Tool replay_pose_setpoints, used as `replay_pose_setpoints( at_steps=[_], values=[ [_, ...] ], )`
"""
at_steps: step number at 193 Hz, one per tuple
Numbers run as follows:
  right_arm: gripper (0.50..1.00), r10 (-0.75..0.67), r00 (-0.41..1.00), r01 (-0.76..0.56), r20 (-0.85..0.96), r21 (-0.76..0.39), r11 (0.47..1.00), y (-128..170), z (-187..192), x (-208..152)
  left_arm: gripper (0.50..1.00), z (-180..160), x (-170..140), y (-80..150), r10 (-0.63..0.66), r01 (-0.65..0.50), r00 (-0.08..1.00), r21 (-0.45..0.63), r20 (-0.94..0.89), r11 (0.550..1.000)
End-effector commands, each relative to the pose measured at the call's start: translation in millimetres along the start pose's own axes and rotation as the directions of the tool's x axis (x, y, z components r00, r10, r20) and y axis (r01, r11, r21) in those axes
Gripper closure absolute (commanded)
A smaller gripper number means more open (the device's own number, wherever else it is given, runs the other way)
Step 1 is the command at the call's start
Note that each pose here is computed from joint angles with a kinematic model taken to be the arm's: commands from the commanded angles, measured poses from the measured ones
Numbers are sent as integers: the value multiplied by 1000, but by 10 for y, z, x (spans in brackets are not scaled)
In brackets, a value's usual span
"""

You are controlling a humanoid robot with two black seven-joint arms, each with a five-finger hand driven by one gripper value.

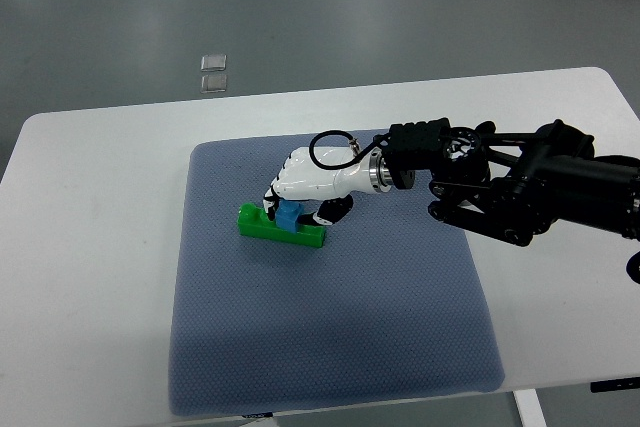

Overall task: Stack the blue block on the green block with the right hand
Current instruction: 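Press the blue block down onto the green block's studs, then open the right hand and lift it away from the blocks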

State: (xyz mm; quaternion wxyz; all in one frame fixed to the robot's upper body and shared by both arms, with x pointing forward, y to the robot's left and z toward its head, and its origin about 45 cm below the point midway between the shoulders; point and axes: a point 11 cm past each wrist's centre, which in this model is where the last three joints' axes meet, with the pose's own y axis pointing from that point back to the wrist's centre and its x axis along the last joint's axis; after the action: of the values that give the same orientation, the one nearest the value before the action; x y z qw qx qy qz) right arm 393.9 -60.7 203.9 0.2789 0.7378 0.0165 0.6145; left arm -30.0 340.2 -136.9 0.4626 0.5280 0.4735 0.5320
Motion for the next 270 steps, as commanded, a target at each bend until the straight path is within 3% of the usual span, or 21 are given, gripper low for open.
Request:
replay_pose_setpoints(
  at_steps=[1,29,64,149,159,233,270],
  values=[
    [852,3,1000,-3,-1,-3,1000,8,14,26,500,-7,0,0,0,0,1000,1,1,1000],
    [744,7,1000,-7,0,-8,1000,24,34,57,500,-7,0,0,0,0,1000,1,1,1000],
    [691,13,1000,-13,-12,-9,1000,32,50,136,500,2,-1,0,-1,1,1000,0,-1,1000],
    [640,42,999,-44,-34,-55,998,207,245,365,500,-7,0,0,0,0,1000,1,1,1000],
    [599,58,998,-60,-33,-68,996,248,290,442,500,2,-1,0,-1,1,1000,0,1,1000],
    [587,153,988,-148,12,-199,969,729,729,704,500,-7,0,0,0,0,1000,1,-1,1000],
    [587,306,932,-244,194,-290,925,922,970,732,500,2,-1,0,-1,1,1000,0,-1,1000]
  ],
)
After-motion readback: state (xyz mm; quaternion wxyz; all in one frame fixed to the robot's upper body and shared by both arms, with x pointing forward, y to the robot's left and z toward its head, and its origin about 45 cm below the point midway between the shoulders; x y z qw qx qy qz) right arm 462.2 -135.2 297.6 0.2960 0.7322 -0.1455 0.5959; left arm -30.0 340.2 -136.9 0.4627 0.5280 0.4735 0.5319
